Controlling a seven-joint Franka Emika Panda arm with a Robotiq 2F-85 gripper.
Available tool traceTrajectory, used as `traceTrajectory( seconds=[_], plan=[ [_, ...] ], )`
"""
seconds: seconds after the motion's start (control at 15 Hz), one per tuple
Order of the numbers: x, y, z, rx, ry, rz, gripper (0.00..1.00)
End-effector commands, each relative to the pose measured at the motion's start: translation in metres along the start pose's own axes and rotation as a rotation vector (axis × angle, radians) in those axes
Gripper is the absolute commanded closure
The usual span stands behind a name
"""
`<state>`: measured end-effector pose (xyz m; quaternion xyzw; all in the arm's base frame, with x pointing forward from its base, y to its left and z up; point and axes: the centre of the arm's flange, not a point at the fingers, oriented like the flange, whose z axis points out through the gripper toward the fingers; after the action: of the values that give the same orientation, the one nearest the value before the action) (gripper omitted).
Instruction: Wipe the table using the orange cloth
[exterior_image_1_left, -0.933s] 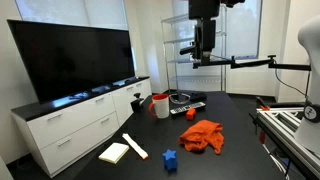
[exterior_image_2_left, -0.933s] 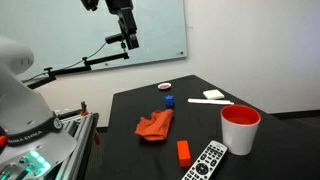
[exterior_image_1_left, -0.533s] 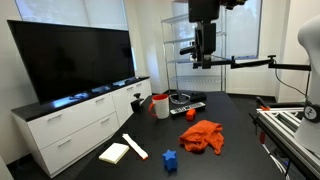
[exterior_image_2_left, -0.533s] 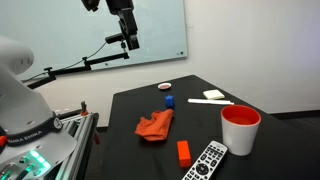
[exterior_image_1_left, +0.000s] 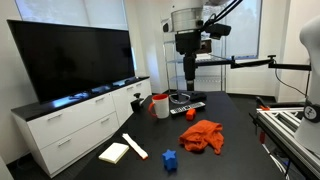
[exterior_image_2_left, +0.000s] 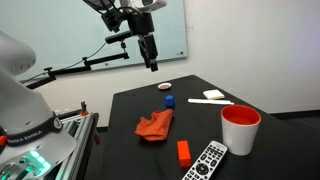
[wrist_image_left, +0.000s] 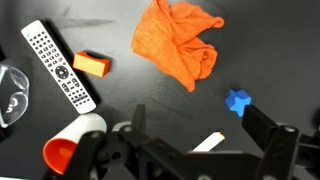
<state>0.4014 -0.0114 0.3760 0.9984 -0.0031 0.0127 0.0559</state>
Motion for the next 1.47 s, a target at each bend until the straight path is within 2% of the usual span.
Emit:
traceTrajectory(
  seconds=[0.0,0.47,0.6,0.67,0.87,1.0,1.2,1.4],
  plan=[
    [0.033,0.027,0.011,0.007,0.01,0.051,0.0],
    [0.03,0.044,0.032,0.083,-0.006,0.132,0.0],
    [0.028,0.045,0.034,0.124,-0.035,0.232,0.0],
    [0.025,0.043,0.044,0.087,-0.028,0.167,0.0],
    [0.022,0.042,0.051,0.089,-0.047,0.169,0.0],
    [0.019,0.042,0.06,0.054,-0.036,-0.005,0.0],
    [0.014,0.041,0.083,0.01,-0.05,-0.145,0.0],
    [0.008,0.032,0.11,-0.03,-0.028,-0.276,0.0]
  ],
)
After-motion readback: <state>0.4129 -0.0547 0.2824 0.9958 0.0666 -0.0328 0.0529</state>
